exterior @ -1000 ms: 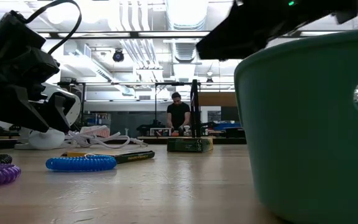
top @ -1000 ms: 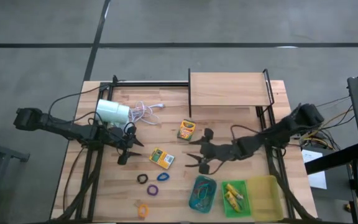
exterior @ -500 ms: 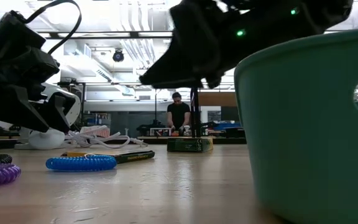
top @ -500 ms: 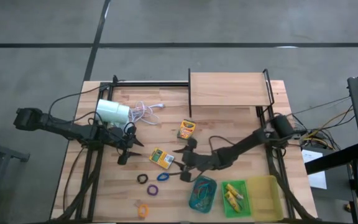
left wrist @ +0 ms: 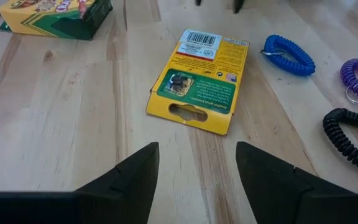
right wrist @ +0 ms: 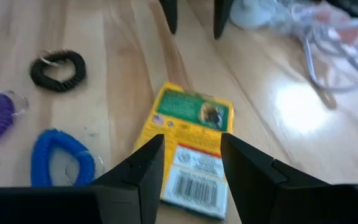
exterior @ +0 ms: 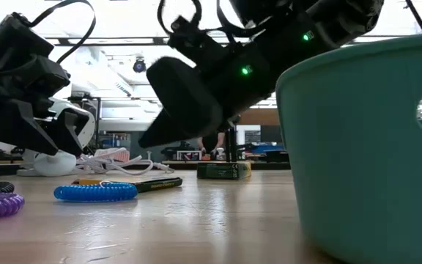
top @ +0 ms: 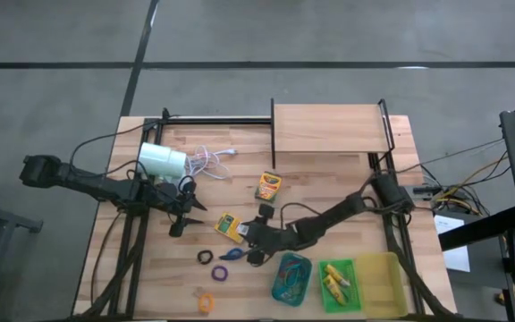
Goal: Pick & Place Office Desk Supplies
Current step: Put the crayon box into the green bin
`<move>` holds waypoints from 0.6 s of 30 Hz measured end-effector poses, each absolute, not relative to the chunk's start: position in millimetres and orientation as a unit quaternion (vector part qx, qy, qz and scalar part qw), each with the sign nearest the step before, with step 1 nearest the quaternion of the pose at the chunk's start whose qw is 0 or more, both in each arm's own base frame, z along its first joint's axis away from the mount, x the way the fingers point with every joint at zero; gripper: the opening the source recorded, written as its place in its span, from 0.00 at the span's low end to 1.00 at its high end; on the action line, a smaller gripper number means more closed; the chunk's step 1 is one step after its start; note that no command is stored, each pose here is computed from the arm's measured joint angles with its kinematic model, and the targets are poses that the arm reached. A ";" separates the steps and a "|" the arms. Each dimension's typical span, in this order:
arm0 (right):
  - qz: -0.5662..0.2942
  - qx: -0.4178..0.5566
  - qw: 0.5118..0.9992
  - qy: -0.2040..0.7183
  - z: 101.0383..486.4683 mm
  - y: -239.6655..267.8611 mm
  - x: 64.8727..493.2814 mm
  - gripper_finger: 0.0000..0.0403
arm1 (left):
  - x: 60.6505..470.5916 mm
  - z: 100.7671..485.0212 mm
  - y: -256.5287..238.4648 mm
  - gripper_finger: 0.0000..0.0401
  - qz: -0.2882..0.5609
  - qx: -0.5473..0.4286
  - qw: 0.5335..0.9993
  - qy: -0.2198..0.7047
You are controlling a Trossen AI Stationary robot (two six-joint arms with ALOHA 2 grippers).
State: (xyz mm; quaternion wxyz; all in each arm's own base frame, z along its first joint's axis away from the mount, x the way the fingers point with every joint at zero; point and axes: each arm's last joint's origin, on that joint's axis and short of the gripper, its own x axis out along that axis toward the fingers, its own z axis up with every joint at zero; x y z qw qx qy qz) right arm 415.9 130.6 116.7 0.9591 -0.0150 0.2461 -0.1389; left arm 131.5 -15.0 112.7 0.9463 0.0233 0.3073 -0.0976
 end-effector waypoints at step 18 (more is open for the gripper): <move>-0.151 0.029 0.958 0.241 118.4 129.4 413.0 0.36 | 131.2 111.7 -15.0 0.54 -0.098 0.024 0.945 0.311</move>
